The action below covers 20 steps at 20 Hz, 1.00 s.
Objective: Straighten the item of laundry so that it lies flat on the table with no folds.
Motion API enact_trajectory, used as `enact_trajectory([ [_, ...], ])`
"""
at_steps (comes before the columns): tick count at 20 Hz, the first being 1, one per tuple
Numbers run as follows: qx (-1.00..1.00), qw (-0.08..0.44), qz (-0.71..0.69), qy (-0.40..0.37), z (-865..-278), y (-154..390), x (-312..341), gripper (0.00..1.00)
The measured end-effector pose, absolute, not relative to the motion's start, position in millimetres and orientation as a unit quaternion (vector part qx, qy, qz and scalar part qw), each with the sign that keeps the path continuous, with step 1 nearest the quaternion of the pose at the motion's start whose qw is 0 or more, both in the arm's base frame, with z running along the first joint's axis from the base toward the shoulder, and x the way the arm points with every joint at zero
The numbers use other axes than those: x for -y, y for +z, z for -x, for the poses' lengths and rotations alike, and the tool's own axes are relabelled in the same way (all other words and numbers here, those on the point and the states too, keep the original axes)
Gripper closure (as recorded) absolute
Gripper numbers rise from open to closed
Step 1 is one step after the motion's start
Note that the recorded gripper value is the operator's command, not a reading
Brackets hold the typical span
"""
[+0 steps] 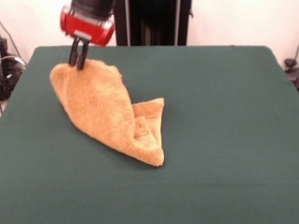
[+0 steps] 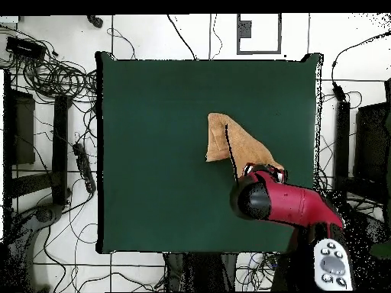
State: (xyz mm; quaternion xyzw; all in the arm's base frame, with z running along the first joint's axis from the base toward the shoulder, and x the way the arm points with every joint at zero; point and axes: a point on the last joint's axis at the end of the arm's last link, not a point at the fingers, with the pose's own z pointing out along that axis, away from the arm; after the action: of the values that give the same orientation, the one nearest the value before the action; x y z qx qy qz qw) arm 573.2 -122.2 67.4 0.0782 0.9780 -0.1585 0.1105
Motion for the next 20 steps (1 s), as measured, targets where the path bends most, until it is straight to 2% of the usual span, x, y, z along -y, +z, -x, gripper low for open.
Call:
enact_trajectory([
  [6, -0.979, 0.105, -0.064, -0.163, -596, 26, 124, 1.0],
  [20, -0.983, 0.099, -0.043, -0.146, -617, -13, -6, 1.0],
])
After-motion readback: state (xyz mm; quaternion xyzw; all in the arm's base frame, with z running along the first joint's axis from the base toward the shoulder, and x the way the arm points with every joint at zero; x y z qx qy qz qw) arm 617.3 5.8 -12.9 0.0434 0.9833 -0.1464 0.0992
